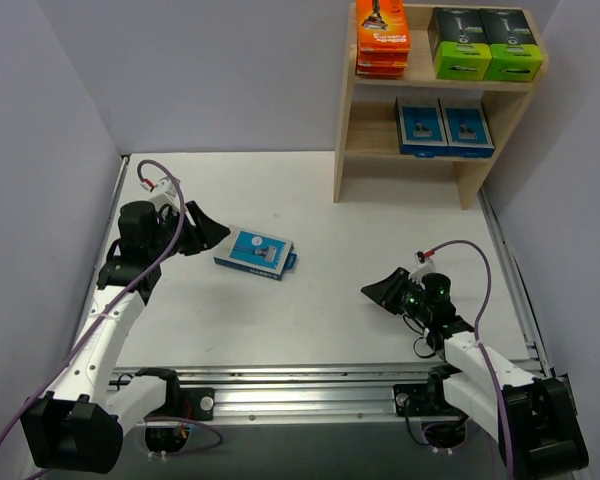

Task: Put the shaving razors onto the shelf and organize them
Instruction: Grab a shaving razor with the right arm, then place the shaving razor onto shelf

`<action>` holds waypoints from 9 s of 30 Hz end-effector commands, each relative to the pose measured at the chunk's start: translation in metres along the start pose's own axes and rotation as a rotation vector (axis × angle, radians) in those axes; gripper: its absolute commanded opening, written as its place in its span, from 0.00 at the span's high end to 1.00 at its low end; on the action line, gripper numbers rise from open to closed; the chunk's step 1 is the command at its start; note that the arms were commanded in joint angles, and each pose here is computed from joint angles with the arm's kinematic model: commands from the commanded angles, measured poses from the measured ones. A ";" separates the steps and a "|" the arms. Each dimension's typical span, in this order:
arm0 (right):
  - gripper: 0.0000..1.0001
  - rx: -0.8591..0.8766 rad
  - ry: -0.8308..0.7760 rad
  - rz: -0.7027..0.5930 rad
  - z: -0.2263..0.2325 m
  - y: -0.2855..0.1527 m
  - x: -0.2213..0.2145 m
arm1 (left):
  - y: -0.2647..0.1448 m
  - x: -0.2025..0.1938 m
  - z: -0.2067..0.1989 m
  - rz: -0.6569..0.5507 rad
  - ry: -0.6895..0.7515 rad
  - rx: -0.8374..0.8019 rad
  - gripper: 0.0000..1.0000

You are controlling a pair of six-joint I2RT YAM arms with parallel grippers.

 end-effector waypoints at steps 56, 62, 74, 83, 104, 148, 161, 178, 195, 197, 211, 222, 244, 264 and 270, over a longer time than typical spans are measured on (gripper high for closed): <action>0.76 0.100 0.009 0.162 0.088 0.216 -0.042 | -0.037 -0.022 -0.022 -0.084 0.380 0.194 0.06; 0.78 0.166 0.026 0.166 0.096 0.221 -0.042 | -0.035 -0.023 -0.023 -0.077 0.382 0.189 0.06; 1.00 0.319 0.055 0.152 0.110 0.224 -0.042 | -0.035 -0.024 -0.023 -0.073 0.385 0.185 0.06; 1.00 0.401 0.079 0.132 0.133 0.212 -0.033 | -0.036 -0.023 -0.022 -0.079 0.386 0.191 0.06; 1.00 0.400 0.172 -0.108 0.157 0.113 0.012 | -0.040 -0.021 -0.020 -0.095 0.388 0.204 0.06; 1.00 0.347 0.056 -0.714 0.266 -0.054 0.183 | -0.039 -0.024 -0.025 -0.088 0.379 0.162 0.06; 1.00 0.425 0.045 -0.728 0.297 -0.048 0.223 | -0.039 -0.024 -0.024 -0.089 0.377 0.164 0.06; 1.00 0.526 0.027 -0.719 0.313 -0.036 0.249 | -0.038 -0.025 -0.025 -0.084 0.378 0.160 0.06; 1.00 0.627 0.039 -0.688 0.311 -0.014 0.267 | -0.034 -0.027 -0.025 -0.066 0.382 0.158 0.06; 1.00 0.637 0.040 -0.688 0.309 -0.013 0.269 | -0.033 -0.028 -0.025 -0.062 0.382 0.155 0.06; 1.00 0.664 0.070 -0.682 0.292 0.000 0.281 | -0.033 -0.028 -0.025 -0.062 0.384 0.155 0.06; 1.00 0.653 0.120 -0.677 0.265 0.002 0.282 | -0.033 -0.029 -0.025 -0.060 0.385 0.154 0.06; 1.00 0.596 0.225 -0.661 0.228 0.005 0.268 | -0.034 -0.029 -0.026 -0.061 0.383 0.145 0.06; 1.00 0.621 0.314 -0.566 0.201 0.014 0.252 | -0.033 -0.030 -0.028 -0.055 0.381 0.133 0.06; 1.00 0.703 0.347 -0.533 0.205 0.009 0.256 | -0.033 -0.030 -0.028 -0.055 0.381 0.133 0.06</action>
Point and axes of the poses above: each gripper's point midway between its finger pads, its own y axis out along the fingers, its own z axis along the line the jaws close on, x = y × z, the point moved 6 cm from there along -y, back along the fingers, and after that the axes turned 6 degrees about y, right-handed, at the moved point
